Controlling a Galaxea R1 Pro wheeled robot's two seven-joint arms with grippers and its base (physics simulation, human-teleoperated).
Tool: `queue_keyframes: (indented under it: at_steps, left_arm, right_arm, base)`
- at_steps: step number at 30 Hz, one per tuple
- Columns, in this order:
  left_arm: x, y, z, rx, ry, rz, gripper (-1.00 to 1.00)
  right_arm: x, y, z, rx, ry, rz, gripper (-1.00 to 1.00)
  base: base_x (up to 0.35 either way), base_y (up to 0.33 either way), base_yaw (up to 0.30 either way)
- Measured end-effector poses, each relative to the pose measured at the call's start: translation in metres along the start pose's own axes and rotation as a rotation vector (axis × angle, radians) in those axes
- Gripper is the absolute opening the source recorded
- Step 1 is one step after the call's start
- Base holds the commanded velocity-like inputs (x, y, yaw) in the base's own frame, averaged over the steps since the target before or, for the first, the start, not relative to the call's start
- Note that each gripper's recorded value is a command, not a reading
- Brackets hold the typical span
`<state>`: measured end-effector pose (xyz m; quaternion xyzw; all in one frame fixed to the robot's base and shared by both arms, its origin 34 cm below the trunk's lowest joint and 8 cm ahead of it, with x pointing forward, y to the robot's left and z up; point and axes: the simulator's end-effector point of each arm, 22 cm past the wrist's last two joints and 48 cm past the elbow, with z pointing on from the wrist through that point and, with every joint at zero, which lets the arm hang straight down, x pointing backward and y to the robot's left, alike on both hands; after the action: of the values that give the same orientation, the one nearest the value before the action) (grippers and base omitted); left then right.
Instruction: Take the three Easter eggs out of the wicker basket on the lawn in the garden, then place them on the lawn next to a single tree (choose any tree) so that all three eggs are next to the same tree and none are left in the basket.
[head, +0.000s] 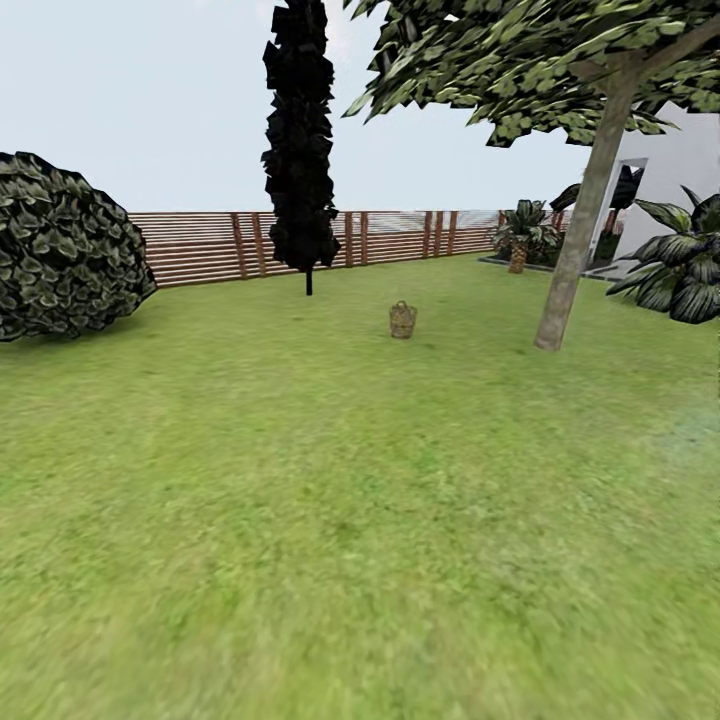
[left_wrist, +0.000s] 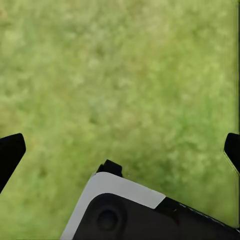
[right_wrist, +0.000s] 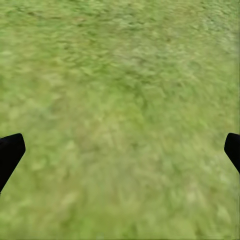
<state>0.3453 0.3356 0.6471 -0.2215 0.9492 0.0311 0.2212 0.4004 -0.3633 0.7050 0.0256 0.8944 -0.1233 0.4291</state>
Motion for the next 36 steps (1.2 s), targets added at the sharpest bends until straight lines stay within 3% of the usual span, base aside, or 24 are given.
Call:
queue_keyframes:
  at_steps: [36]
  left_arm:
    - [0.0011, -0.0007, 0.0, 0.001, 0.002, 0.0, 1.0]
  right_arm:
    - [0.0011, 0.0002, -0.0001, 0.0, 0.003, 0.0, 1.0]
  base:
    - [0.331, 0.0, 0.009]
